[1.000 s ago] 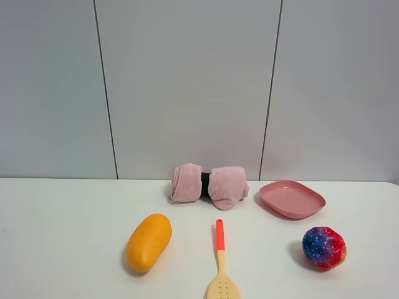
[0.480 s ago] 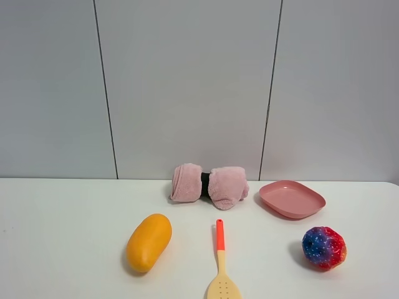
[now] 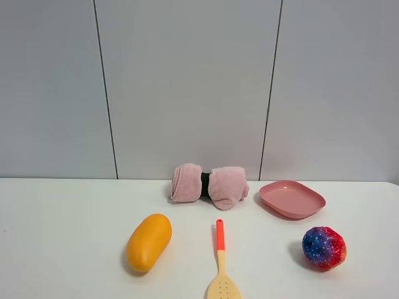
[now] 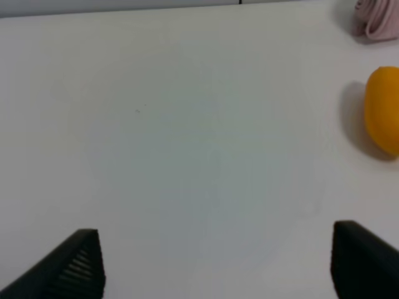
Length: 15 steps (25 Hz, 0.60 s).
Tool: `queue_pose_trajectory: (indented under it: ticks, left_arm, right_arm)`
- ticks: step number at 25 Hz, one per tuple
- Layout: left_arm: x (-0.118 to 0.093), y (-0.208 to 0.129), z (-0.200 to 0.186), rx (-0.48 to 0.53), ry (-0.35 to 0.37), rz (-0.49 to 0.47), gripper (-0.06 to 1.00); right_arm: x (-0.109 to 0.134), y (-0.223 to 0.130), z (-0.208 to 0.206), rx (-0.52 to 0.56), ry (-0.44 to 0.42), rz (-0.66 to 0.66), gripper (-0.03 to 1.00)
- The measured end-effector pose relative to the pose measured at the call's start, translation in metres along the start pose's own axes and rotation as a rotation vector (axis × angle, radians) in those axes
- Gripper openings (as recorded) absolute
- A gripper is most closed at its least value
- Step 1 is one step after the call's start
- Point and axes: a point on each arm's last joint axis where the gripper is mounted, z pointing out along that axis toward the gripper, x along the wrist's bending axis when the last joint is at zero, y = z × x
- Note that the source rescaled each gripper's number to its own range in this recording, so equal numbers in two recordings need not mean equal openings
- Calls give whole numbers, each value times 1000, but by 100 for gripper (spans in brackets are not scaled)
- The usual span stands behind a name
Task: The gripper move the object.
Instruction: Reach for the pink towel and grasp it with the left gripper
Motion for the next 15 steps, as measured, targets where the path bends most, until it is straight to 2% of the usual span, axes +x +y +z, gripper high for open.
queue_pose_trajectory:
  ticks: [3,7,12,15]
  left_arm:
    - [-5,11,-4,-3,-49,-48,68]
    - [-13,54,-11,21,-130,-125,68]
    - [-16,121,1,73,-138,-136,68]
    - [-17,156,33,143,-133,-110,68]
  right_arm:
    - [0,0,0,0,0,0,100]
    - [0,0,0,0,0,0,100]
    - [0,0,0,0,0,0,100]
    - [0,0,0,0,0,0,100]
